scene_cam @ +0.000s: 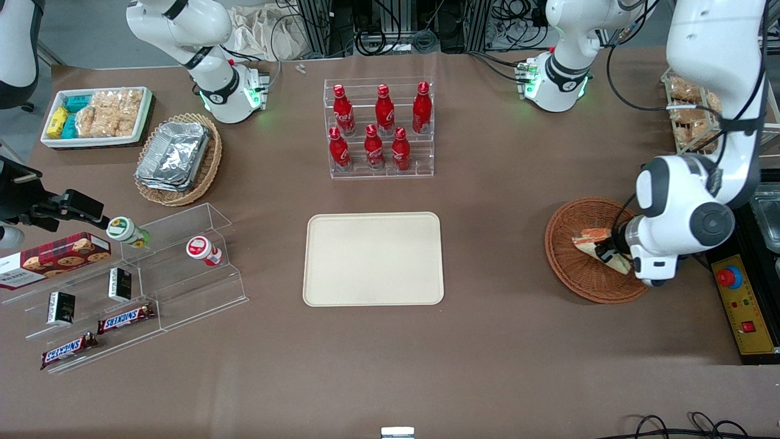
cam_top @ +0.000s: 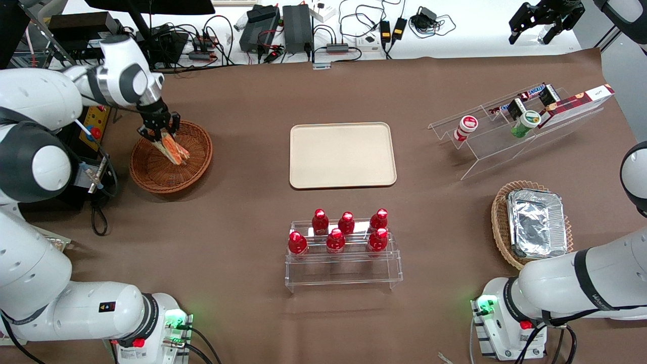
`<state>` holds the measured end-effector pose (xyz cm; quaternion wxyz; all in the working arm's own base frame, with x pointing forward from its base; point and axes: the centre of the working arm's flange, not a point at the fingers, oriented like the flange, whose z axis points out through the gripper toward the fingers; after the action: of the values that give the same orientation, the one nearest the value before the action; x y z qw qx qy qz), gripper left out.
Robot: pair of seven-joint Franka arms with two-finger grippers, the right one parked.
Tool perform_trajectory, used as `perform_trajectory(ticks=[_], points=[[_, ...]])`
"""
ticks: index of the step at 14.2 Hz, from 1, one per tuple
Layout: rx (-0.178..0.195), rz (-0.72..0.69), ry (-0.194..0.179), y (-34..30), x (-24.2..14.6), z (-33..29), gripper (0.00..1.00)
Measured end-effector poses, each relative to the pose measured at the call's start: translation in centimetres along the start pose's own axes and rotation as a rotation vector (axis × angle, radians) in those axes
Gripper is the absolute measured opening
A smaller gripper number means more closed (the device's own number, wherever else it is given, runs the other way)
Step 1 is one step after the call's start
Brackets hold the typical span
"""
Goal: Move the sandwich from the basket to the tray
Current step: 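Lift the sandwich and carry it with the left gripper toward the cream tray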
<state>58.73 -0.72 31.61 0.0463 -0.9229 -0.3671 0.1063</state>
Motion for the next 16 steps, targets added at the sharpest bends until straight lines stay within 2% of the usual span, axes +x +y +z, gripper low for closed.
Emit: perform_trajectory(ticks=[3,6,10,13,15,16], points=[[0.035,0.103,-0.03,0.0,-4.8,-10.4,0.16],[0.035,0.277,-0.018,1.8,-10.8,-18.1,0.16],[0.05,0.525,-0.007,8.1,-20.3,-17.9,0.16],[0.039,0.698,0.007,12.4,-28.2,-16.5,0.16],[0.025,0.805,0.04,15.7,-34.1,-14.6,0.16],[0.014,0.842,0.044,17.1,-36.0,-13.2,0.16]])
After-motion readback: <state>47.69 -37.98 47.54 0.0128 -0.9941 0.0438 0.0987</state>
